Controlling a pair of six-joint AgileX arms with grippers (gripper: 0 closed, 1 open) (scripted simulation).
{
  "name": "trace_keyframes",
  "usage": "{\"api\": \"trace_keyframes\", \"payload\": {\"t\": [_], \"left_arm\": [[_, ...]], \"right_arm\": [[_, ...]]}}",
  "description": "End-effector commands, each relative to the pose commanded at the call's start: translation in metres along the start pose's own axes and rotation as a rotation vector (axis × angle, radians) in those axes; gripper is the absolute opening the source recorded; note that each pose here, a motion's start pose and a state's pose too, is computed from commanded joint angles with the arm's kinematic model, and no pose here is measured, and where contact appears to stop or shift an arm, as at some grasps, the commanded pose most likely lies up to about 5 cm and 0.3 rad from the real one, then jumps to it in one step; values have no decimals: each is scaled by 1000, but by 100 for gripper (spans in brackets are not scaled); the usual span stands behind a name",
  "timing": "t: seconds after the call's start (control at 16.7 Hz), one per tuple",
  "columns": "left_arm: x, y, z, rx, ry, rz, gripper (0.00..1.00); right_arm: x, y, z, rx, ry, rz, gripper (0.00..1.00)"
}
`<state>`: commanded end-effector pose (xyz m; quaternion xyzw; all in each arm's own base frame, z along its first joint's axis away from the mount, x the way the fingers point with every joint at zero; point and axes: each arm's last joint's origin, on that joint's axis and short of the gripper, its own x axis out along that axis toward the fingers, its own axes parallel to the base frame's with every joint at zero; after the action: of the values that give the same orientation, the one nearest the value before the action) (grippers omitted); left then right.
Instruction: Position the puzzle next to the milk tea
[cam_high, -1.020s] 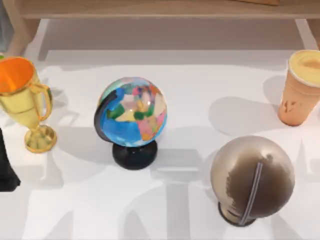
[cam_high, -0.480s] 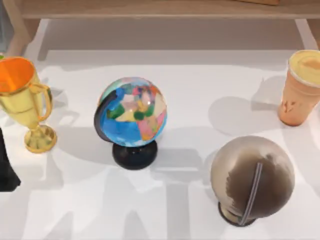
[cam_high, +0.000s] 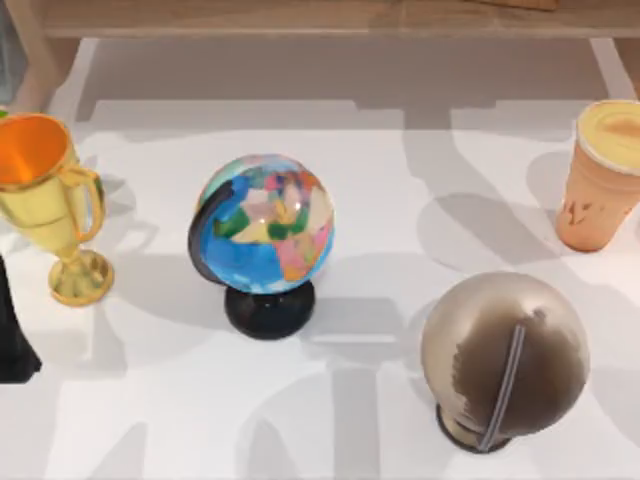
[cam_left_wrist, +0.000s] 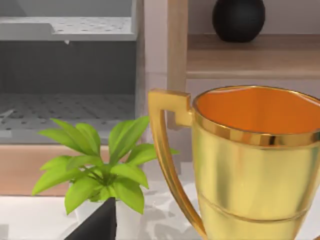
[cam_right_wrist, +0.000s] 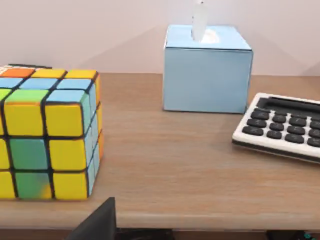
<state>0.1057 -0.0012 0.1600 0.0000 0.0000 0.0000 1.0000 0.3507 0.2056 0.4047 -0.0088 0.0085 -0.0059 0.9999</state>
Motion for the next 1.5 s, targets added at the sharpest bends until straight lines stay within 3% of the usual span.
{"api": "trace_keyframes", "payload": {"t": [0.24,0.42,0.96,1.5], "left_arm": [[0,0,0,0,0,0,100],[0,0,0,0,0,0,100],[0,0,0,0,0,0,100],[0,0,0,0,0,0,100]], "right_arm": [[33,68,-17,8,-7,1,100],[39,92,-24,16,-15,2,100],[44,93,-22,18,-16,1,100],[87,92,-15,18,-21,2,100]]}}
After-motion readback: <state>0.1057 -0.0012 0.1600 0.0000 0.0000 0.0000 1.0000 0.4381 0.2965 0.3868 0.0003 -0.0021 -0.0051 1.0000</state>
